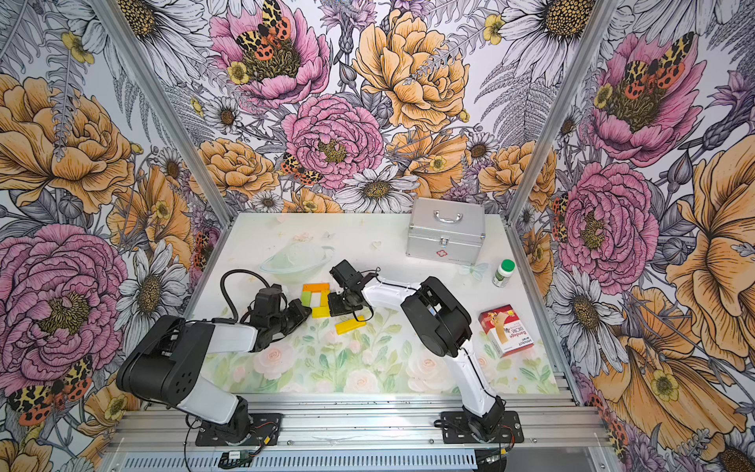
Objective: Assemble the letter p with building blocks
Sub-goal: Assemble the building block at the center of the board.
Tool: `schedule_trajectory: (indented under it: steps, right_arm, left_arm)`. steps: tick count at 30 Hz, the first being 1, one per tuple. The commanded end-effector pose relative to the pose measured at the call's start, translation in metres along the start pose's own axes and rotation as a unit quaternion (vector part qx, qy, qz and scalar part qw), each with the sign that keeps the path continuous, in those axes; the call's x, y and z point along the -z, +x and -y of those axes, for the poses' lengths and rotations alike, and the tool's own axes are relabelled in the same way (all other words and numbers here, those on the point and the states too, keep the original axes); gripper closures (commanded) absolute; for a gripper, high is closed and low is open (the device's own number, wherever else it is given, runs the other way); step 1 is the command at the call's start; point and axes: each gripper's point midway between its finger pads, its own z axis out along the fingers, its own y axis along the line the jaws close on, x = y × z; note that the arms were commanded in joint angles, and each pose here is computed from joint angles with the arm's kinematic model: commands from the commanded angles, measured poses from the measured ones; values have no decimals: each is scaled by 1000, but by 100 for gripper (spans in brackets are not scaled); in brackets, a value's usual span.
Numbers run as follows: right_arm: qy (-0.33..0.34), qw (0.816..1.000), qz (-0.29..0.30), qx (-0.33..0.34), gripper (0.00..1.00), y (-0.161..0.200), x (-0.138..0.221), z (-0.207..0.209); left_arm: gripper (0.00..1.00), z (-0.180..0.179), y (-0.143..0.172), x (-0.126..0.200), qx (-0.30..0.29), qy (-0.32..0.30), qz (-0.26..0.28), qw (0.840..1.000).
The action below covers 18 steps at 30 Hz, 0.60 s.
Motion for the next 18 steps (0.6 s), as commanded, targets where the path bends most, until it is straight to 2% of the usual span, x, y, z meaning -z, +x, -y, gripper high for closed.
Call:
schedule_trajectory:
  steps: [1,18]
  right_arm:
    - [9,998,-57,-9,100,36,-29,9]
    - [14,998,-57,-15,100,38,-27,13]
  left_arm:
    - [100,-5,11,1,4,0,-21,1000]
    - [100,3,7,4,4,14,-18,1000]
